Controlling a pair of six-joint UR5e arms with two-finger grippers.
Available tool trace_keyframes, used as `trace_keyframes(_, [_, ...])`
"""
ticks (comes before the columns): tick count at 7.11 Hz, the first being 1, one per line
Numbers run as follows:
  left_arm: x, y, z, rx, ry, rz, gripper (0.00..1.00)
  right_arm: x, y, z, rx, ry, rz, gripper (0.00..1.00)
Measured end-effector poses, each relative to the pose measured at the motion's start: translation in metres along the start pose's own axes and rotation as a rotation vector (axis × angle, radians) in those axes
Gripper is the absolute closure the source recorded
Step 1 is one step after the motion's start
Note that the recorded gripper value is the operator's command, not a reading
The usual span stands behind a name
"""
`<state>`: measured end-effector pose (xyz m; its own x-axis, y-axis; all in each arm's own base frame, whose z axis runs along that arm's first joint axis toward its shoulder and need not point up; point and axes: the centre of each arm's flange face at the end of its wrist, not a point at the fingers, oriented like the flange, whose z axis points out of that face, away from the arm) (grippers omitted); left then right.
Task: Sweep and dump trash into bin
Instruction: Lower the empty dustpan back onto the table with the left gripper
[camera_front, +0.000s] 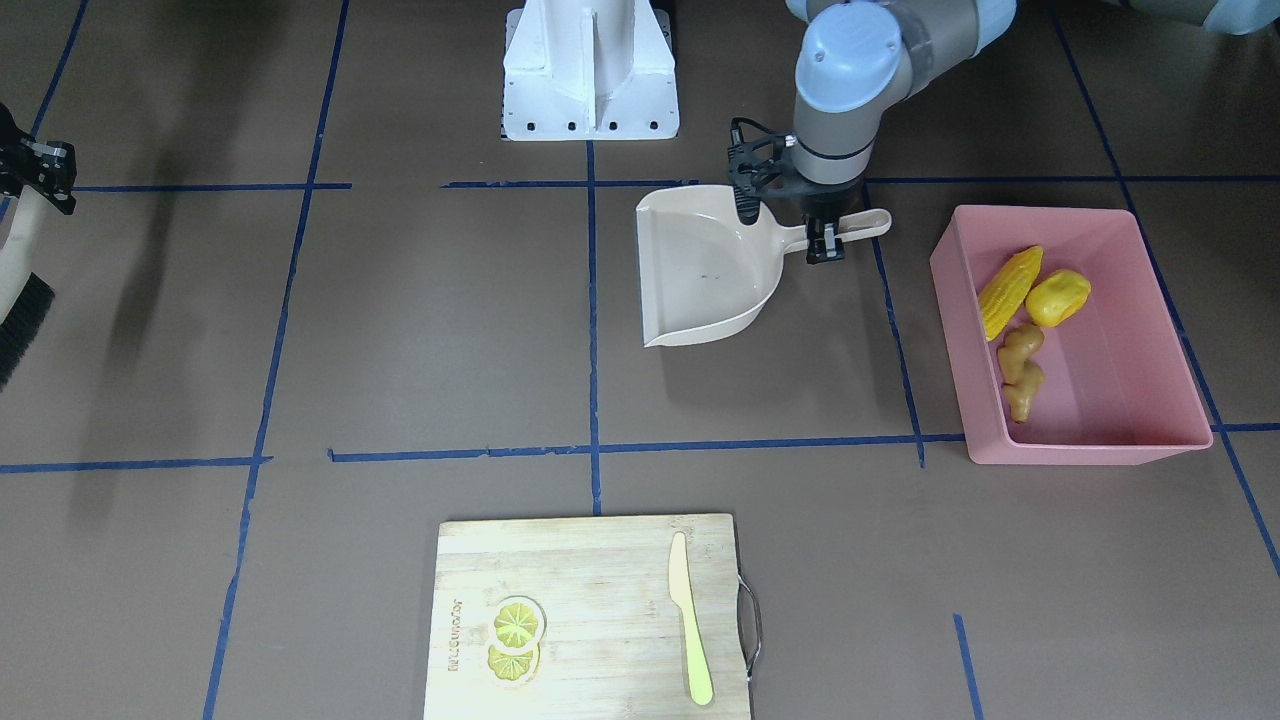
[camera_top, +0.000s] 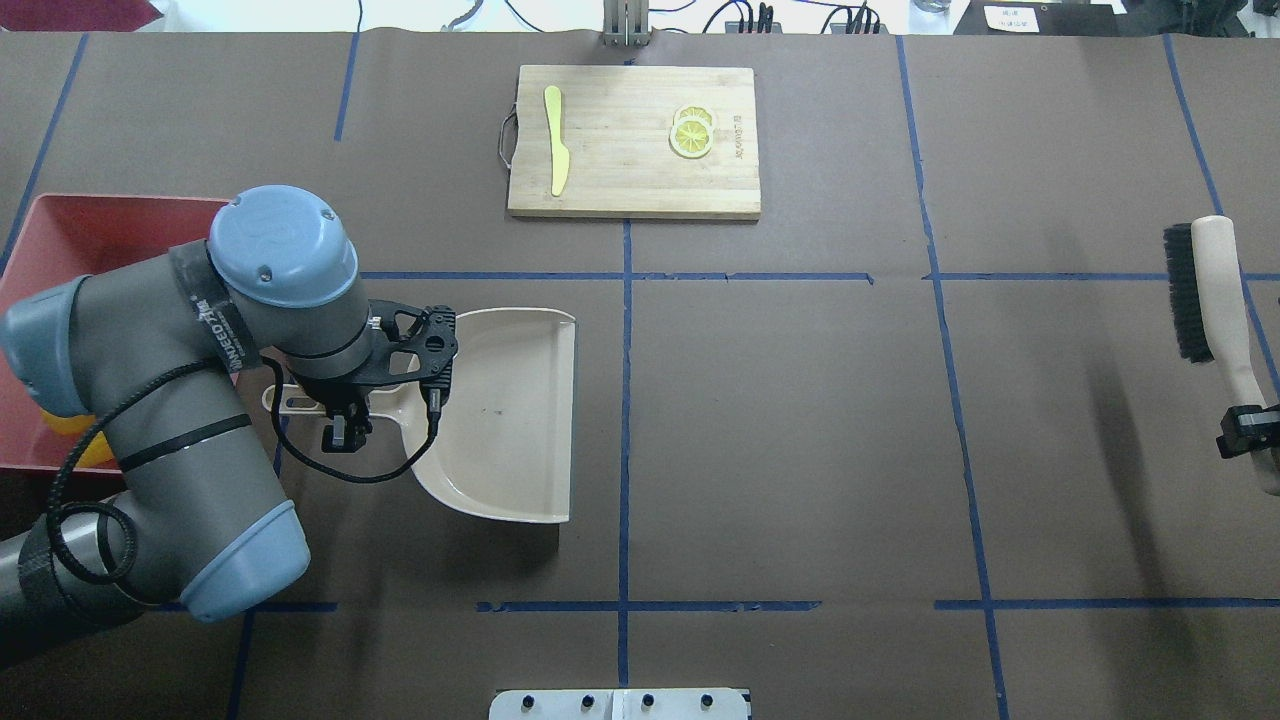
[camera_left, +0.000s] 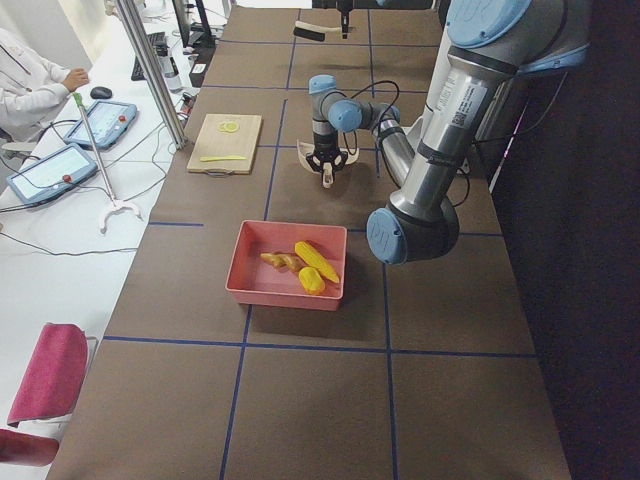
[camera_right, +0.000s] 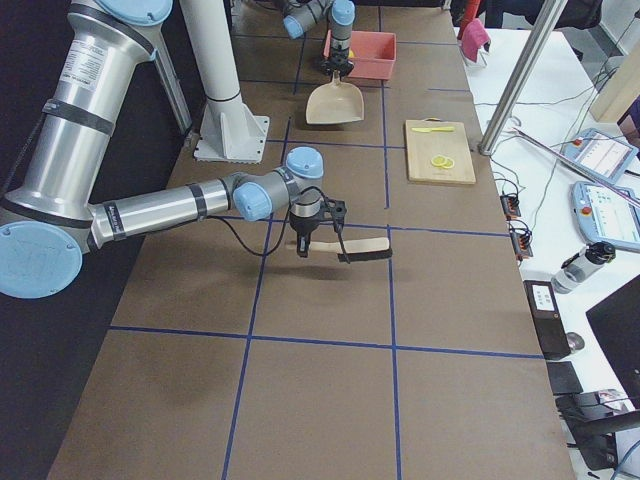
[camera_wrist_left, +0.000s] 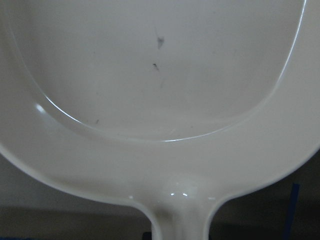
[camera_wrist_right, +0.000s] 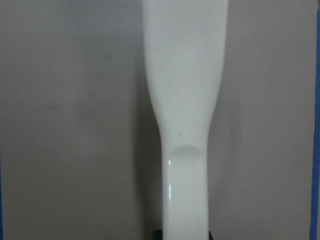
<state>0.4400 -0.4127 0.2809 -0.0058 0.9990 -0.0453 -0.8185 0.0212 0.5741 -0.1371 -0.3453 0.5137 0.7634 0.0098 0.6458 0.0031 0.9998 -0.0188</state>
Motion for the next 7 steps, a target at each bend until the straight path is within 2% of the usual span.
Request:
trace_keyframes(2, [-0.006, -0.014, 0.012, 0.003, -0.005, 0.005, 1.00, -0.002, -0.001, -0.001, 0.021, -0.019, 0.021, 1.00])
trace_keyframes(6, [0.001, -0.028, 0.029, 0.005, 0.010, -0.057, 0.94, -0.003, -0.002, 0.000, 0.028, -0.027, 0.027, 1.00])
trace_keyframes(7, [0.004, -0.033, 0.033, 0.018, 0.008, -0.044, 0.88, -0.002, -0.002, 0.000, 0.027, -0.027, 0.028, 1.00])
